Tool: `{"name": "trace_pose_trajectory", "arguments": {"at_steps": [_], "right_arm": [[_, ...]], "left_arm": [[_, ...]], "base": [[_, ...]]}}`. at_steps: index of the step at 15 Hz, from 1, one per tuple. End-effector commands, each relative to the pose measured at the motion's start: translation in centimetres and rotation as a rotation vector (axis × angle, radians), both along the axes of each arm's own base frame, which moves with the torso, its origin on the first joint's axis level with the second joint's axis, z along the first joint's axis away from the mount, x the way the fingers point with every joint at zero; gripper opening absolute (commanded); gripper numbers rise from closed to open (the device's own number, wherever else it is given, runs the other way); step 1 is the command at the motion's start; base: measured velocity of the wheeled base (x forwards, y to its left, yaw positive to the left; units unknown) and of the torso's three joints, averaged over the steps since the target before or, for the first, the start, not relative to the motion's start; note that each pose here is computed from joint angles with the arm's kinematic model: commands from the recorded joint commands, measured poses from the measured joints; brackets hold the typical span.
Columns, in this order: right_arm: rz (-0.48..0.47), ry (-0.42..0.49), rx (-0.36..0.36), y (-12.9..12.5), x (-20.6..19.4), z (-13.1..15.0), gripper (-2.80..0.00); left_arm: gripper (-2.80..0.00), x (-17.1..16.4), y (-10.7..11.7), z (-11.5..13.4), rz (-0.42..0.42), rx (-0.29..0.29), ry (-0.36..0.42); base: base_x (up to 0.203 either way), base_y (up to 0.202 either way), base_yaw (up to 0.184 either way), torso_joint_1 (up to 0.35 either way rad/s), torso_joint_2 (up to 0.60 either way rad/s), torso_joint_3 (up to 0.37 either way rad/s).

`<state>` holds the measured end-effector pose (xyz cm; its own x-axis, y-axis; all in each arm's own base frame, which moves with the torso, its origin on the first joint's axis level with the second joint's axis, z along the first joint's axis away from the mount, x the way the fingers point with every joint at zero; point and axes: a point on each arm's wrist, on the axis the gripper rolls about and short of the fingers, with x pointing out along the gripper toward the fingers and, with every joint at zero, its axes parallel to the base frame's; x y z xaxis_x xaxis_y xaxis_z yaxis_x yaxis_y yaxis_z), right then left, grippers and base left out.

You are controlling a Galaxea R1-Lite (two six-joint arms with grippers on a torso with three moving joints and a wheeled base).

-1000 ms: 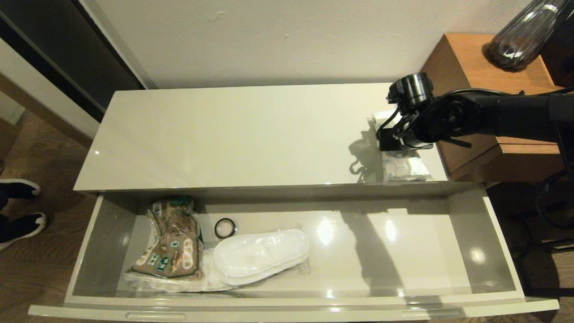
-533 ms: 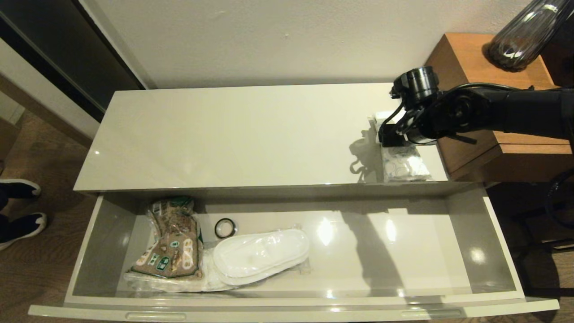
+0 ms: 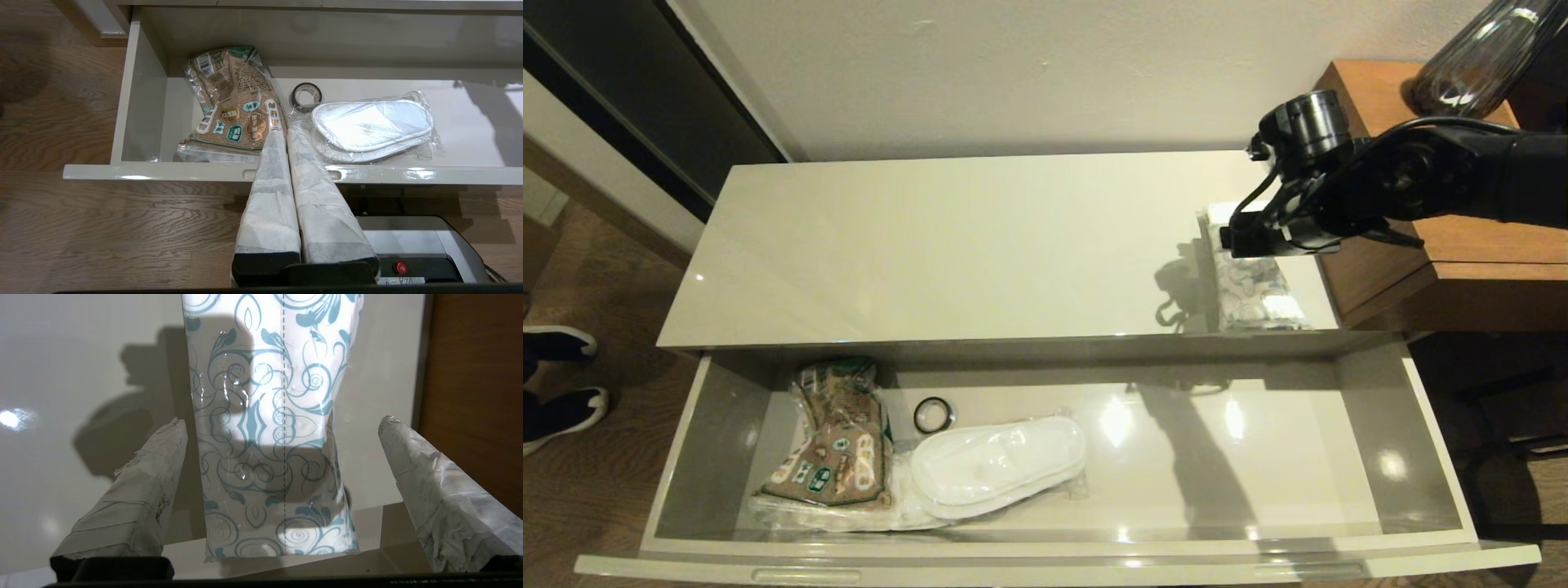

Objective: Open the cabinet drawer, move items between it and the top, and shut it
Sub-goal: Place the tissue on the table, then take out the disposable slippers from the drawer

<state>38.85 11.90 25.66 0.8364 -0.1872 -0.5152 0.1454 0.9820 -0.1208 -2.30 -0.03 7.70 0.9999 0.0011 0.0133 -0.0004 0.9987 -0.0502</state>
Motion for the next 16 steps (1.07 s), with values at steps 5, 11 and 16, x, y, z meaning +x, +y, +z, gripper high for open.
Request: {"name": "trace_pose_trajectory", "arguments": {"at_steps": [5,11,16], "right_arm": [[0.027,0.021,0.018,0.4,-4.0,2.2,0.0],[0.038,0.061,0.055,0.8,-7.8,3.7,0.0],[0.043,0.111,0.076,1.2,-10.2,4.2,-2.8]], "left_arm": [[-2.8,0.0,0.0,0.0,0.0,-0.002,0.001],[-2.8,0.0,0.0,0.0,0.0,-0.001,0.001],[-2.8,0.0,0.0,0.0,0.0,0.0,0.001]], "base": [[0.0,0.0,0.0,0.0,0.0,0.0],[0.0,0.0,0.0,0.0,0.0,0.0],[0.0,0.0,0.0,0.0,0.0,0.0]]}}
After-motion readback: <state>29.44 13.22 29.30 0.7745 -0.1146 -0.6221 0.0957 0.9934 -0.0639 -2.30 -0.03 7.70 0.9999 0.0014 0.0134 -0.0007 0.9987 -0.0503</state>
